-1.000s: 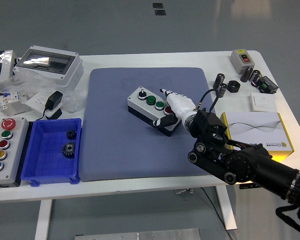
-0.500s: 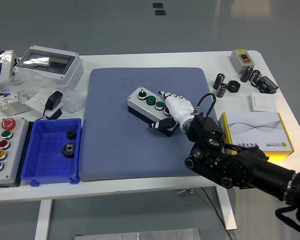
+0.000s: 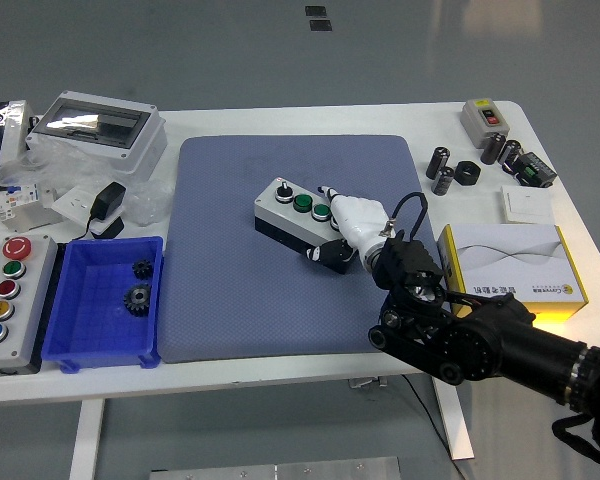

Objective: Pick up the button,place it on the desk,press the button,press the button

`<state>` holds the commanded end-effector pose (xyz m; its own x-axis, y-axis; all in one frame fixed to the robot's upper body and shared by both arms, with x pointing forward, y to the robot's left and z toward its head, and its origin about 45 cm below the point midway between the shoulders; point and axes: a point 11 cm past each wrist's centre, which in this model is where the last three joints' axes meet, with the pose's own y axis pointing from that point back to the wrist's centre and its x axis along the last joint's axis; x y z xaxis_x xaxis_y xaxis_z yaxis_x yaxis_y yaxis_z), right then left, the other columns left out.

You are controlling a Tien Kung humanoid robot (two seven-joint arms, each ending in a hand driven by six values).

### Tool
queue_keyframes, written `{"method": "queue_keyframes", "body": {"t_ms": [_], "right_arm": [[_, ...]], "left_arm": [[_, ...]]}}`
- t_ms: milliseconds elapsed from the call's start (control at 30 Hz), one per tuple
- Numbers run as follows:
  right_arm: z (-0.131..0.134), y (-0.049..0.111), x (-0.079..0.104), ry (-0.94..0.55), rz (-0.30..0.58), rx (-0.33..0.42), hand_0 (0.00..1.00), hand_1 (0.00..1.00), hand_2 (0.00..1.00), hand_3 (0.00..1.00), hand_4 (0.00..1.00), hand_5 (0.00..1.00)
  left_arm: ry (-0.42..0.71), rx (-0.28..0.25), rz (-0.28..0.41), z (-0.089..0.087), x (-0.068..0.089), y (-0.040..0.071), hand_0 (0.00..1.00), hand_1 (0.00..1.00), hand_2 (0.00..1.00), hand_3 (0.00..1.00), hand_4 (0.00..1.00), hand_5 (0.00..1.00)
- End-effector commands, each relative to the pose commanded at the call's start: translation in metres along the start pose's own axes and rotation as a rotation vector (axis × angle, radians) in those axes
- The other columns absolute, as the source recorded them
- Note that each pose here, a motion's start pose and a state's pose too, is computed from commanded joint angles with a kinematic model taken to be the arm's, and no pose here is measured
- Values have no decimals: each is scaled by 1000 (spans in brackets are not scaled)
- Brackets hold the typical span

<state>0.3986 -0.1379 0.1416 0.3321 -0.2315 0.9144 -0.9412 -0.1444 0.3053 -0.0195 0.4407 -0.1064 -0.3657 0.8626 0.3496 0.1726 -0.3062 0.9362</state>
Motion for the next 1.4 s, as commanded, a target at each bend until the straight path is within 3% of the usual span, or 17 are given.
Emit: {"method": "queue_keyframes", "body": {"t_ms": [167,200,367,400,567,600,767,900,1033,1167,1200,1367,1400], "right_arm": [[1,1,-2,8,0,2,165,378,469,730,171,67],[1,1,-1,9,5,6,146,339,418,565,31,2],[2,5,14,-12,47,66,146,339,418,565,31,2],[4,6,18,-27,46,84,119,293,351,387,2,2],[10,21,34,-85,12,207,119,293,351,387,2,2],[10,25,37,-94,10,234,110,274,256,236,2,2],[10,52,47,-66,10,408,110,274,256,236,2,2],[21,71,37,73,30,518,115,279,259,217,2,2],[36,68,21,198,14,510,124,289,265,216,2,2],[41,63,17,280,17,492,124,289,265,216,2,2],[41,62,17,295,19,488,345,412,388,248,18,2],[44,59,15,325,6,465,345,412,388,248,18,2],[45,58,14,328,2,459,571,573,584,588,2,2]], "left_arm": [[1,0,-1,-1,-1,0,649,579,621,616,672,153],[1,0,-1,-1,-1,0,649,579,621,616,672,153],[3,0,-4,-1,-2,0,649,579,621,616,672,153],[3,1,-4,-2,-3,0,649,579,621,616,672,155],[4,5,-7,-5,-4,-1,649,579,621,616,672,155],[4,5,-8,-5,-4,-1,649,579,621,616,673,155],[3,10,-9,-8,-5,-1,649,579,621,616,673,155],[0,12,-11,-8,-6,-1,649,579,621,617,672,158],[-5,10,-13,-7,-8,-1,649,581,621,617,672,159],[-8,13,-13,-8,-8,-1,649,581,621,617,672,159],[-8,14,-12,-8,-8,-1,648,581,621,617,673,162],[-11,13,-14,-7,-8,-1,648,581,621,617,673,162],[-11,13,-14,-7,-8,-1,648,581,621,616,674,166]]}}
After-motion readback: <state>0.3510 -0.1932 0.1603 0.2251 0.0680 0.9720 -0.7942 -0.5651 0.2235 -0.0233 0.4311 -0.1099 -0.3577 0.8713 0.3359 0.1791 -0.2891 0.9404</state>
